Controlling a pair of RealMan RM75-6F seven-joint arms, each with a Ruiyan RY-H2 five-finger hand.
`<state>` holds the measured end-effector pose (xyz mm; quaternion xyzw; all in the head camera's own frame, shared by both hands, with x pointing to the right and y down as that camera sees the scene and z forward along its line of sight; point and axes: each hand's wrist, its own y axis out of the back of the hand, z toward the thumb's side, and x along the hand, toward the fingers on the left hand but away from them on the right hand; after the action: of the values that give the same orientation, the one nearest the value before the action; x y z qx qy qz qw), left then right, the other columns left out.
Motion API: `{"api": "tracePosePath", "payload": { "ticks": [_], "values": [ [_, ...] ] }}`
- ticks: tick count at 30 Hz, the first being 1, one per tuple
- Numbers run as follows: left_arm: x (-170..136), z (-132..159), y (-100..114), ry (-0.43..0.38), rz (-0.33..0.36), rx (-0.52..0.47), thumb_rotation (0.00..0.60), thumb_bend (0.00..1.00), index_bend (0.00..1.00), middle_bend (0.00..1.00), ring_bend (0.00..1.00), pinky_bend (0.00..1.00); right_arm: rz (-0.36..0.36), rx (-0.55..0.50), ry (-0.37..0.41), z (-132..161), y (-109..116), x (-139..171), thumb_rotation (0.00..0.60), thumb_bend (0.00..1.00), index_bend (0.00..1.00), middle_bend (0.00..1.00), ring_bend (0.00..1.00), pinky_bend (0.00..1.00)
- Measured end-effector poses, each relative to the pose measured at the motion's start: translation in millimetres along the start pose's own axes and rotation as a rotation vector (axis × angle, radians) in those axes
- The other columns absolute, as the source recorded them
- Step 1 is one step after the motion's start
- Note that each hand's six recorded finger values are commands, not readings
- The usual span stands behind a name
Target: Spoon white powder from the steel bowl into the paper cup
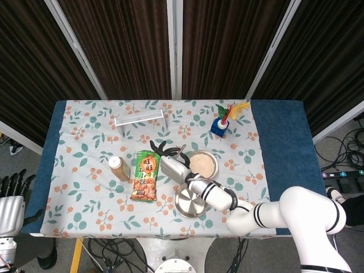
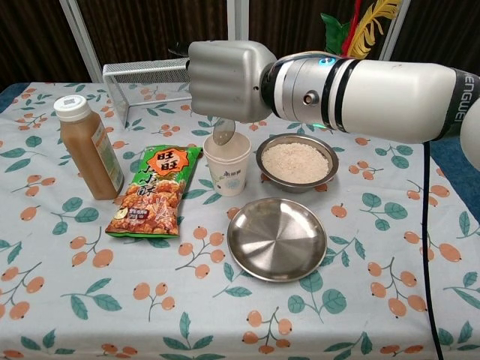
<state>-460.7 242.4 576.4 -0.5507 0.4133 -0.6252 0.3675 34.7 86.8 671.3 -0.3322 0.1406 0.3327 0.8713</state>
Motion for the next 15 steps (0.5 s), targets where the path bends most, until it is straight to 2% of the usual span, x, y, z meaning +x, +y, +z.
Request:
{"api": "tracePosePath", "payload": {
  "ticks": [5, 15],
  "values": [
    [1.2, 0.8, -0.6, -0.001, 0.003, -0.004, 0.6, 0.05, 0.21, 0.14, 0.07, 0.07, -0.008, 0.012, 0.011, 4.3, 5.9, -0.2, 0.6, 0.33, 0.64, 0.63, 0.29, 0.0],
    [-0.4, 0.2, 0.4, -0.008, 0.001, 0.005, 0.6, 0.05, 0.21, 0.14, 0.07, 0.07, 0.042, -0.144, -0.024, -11.1, -9.0, 7.3, 0.6, 0.33, 0.64, 0.63, 0.3, 0.0]
  ]
}}
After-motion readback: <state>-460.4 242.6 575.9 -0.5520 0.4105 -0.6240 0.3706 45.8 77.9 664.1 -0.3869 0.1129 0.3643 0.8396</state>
